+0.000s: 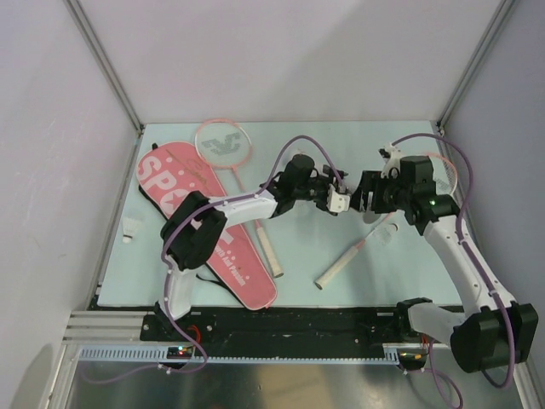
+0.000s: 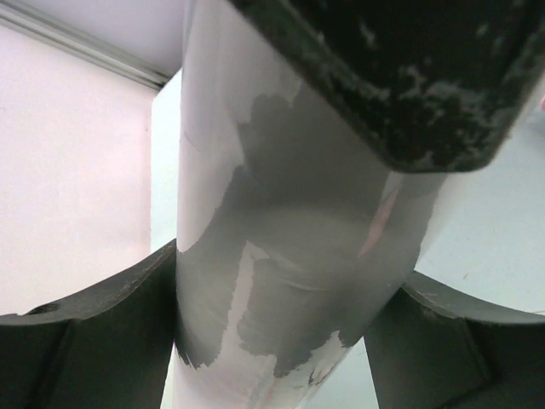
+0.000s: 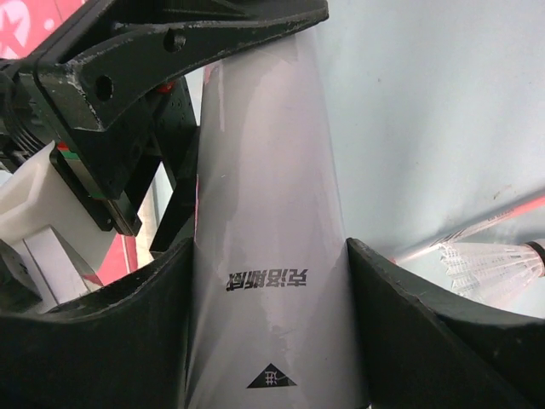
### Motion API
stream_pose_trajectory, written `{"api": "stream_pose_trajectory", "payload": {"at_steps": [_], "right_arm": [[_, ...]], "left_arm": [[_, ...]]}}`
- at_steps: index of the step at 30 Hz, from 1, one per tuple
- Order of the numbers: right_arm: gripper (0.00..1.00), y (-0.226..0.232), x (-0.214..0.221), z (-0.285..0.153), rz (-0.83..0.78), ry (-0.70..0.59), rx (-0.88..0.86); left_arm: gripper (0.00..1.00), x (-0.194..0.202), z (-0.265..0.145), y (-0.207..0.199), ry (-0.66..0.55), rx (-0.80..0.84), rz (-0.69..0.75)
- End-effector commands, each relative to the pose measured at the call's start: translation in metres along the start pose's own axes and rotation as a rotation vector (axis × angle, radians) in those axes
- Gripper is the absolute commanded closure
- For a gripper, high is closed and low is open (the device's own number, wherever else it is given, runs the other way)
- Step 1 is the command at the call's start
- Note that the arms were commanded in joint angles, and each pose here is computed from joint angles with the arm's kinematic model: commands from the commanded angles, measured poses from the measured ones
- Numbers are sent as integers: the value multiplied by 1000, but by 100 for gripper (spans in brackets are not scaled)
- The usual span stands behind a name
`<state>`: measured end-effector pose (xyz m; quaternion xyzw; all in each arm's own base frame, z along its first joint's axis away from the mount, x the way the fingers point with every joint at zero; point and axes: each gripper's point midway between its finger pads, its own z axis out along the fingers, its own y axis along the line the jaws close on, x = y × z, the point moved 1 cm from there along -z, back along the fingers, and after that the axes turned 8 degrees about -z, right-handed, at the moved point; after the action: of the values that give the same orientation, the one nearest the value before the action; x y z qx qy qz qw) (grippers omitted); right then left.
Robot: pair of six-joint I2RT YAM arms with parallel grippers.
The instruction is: Pack up the badminton gear
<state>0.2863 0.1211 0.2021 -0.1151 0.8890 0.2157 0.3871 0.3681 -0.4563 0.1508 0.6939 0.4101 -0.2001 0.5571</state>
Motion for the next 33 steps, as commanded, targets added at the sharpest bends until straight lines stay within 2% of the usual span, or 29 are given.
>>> {"api": "stream_pose_trajectory", "payload": {"at_steps": [1, 4, 9, 15, 20, 26, 29, 33], "right_arm": [[32, 26, -51, -41, 33, -209, -64], [21, 33, -72, -67, 44, -322, -76], [10, 51, -106, -113, 44, -526, -139], [6, 76, -124, -156, 15, -657, -229], [13, 96, -123, -175, -11, -688, -317], [32, 110, -115, -181, -21, -659, -396], [37, 116, -115, -180, -12, -636, -443], [41, 125, -114, -170, 4, -587, -503]], "left_arm": [[43, -55, -34, 64, -50, -215, 29], [48, -63, -50, 76, -34, -277, 17], [57, -78, -76, 87, -21, -355, 0], [62, -90, -118, 105, 16, -506, -87], [62, -94, -166, 111, 77, -647, -186], [63, -89, -226, 94, 252, -717, -308], [62, -83, -256, 67, 350, -703, -398], [61, -87, -296, 25, 366, -694, -488]]}}
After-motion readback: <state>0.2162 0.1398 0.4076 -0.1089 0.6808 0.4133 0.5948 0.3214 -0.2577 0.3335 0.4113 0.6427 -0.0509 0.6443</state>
